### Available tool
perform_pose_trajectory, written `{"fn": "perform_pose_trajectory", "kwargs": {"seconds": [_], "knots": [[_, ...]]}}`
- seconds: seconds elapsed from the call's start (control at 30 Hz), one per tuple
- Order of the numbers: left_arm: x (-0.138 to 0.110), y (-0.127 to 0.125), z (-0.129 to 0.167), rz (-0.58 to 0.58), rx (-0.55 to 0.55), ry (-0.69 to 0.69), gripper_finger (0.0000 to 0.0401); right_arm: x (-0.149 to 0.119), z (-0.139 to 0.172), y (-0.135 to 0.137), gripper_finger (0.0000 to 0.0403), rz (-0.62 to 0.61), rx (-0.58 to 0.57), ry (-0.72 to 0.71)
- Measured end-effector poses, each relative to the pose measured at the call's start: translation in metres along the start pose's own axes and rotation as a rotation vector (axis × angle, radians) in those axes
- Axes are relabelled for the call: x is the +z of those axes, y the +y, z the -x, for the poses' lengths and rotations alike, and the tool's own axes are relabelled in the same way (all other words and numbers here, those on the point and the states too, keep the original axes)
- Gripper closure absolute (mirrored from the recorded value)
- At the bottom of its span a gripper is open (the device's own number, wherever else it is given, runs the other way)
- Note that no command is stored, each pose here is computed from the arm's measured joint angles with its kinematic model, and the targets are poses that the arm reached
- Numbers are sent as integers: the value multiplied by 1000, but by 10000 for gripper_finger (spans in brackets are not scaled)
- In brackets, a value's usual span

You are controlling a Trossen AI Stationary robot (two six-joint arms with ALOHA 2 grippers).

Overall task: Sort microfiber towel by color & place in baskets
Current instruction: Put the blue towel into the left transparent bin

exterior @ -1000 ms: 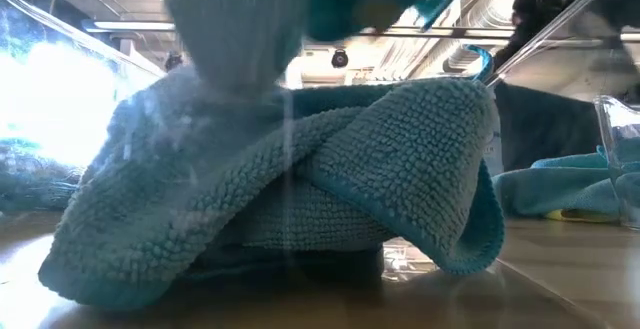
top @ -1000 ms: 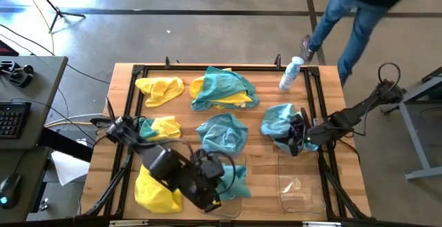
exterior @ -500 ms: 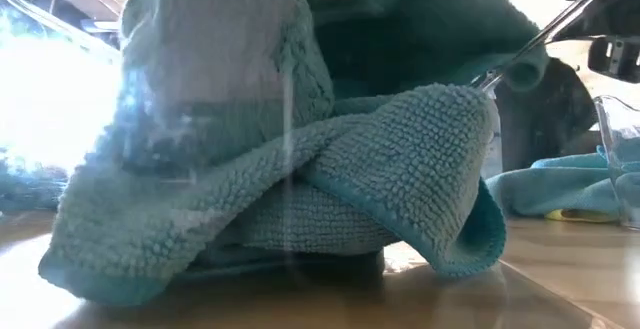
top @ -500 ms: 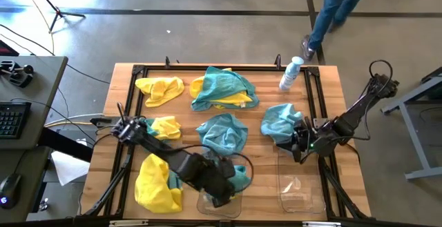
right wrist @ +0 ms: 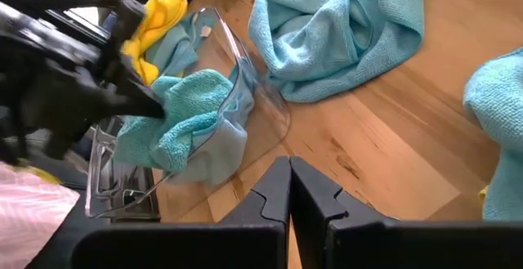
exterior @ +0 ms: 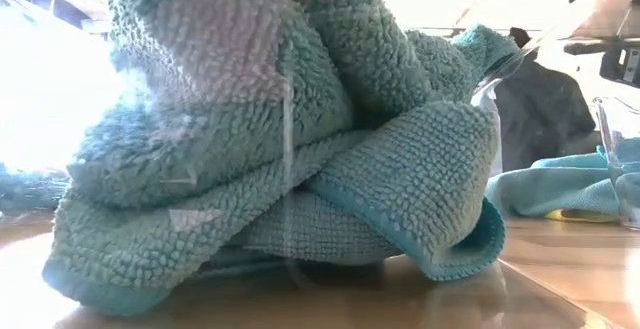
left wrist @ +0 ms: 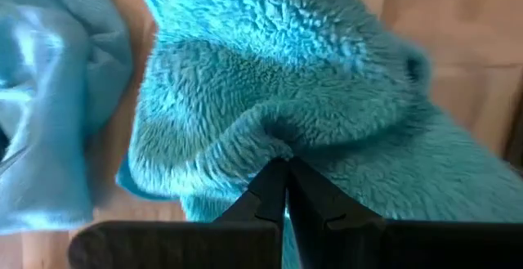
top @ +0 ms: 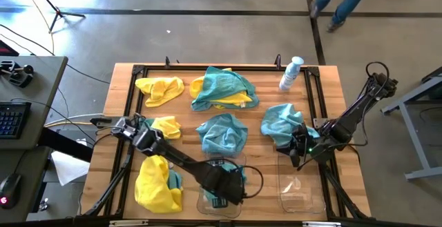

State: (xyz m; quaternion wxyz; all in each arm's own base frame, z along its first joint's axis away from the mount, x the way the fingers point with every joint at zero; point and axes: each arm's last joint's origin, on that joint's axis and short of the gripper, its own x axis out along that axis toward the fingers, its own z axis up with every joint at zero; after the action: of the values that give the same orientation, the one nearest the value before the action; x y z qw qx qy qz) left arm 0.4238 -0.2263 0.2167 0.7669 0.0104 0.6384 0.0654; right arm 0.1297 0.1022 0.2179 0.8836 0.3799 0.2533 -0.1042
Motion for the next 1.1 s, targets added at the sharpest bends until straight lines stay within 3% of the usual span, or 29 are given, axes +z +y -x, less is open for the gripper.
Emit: {"fn": "perform_pose_trajectory", "kwargs": {"seconds": [0.33, 0.63, 1.1], "knots": [[7, -14, -44, -69, -3, 3, 401, 0, 0, 0, 403, -4, -2, -6], [9, -11, -50, -42, 4, 15, 396, 0, 0, 0, 403, -5, -1, -7], [6, -6, -36, -44, -5, 39, 285, 0, 0, 0, 403, -7, -1, -7]]}}
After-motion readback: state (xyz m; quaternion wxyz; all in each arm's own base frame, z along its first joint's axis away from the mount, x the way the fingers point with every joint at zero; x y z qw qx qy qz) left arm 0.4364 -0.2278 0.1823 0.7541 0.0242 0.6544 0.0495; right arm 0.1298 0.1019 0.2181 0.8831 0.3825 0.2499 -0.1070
